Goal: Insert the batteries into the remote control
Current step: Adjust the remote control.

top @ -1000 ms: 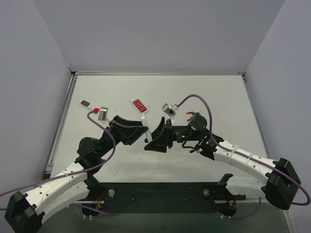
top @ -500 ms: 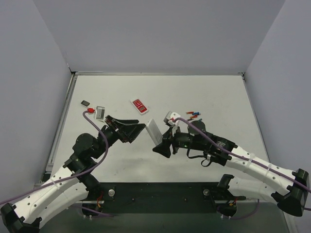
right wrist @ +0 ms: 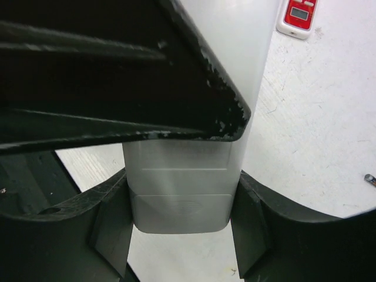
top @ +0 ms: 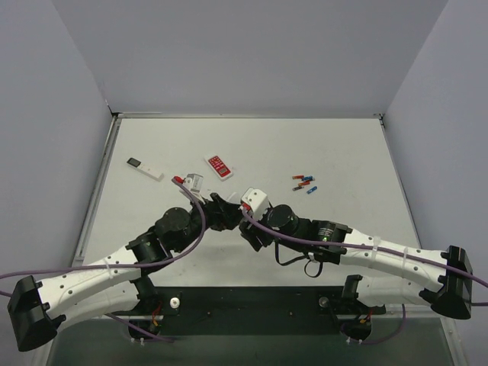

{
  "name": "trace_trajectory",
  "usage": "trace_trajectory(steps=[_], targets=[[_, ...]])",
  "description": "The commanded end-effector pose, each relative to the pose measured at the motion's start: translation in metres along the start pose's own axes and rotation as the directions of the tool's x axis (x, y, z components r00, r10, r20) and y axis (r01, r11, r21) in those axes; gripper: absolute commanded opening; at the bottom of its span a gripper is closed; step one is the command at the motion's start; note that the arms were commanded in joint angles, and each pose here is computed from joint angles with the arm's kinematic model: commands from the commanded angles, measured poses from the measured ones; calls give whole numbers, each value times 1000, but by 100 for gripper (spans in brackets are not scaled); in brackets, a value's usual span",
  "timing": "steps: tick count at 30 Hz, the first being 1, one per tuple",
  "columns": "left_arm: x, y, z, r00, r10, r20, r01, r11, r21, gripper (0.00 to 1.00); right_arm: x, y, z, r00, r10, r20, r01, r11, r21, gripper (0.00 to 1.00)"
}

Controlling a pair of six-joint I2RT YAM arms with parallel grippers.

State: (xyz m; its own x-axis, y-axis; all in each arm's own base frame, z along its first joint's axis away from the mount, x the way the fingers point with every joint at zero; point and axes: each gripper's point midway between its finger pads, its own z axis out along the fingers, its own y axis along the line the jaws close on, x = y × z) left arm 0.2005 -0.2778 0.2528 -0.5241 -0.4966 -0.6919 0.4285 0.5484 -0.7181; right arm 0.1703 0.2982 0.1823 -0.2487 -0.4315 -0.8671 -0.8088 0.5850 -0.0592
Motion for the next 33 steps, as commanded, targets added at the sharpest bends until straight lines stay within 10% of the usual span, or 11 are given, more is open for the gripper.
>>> trace_trajectory(steps=[1,8,10,15,18,33], targets=[[-20,-7,7,993,-46,108,47,999,-11,71,-32,-10,-1,994,20,106,-29,996,79,0],[-26,-1,1,975,-128,182,127,992,17,15,-26,-6,2,991,50,123,-58,997,59,0],[-26,2,-1,970,-143,196,141,990,24,0,-23,-3,4,990,69,123,-75,996,45,23],[-30,12,-10,951,-193,241,189,981,37,0,-25,0,0,965,210,156,-199,977,-82,72],[-31,22,-16,943,-210,259,207,978,38,0,-39,-8,-10,918,338,208,-304,936,-179,83],[-47,26,-35,858,-418,299,340,898,280,0,-58,-20,-2,621,761,185,-641,630,-439,79]])
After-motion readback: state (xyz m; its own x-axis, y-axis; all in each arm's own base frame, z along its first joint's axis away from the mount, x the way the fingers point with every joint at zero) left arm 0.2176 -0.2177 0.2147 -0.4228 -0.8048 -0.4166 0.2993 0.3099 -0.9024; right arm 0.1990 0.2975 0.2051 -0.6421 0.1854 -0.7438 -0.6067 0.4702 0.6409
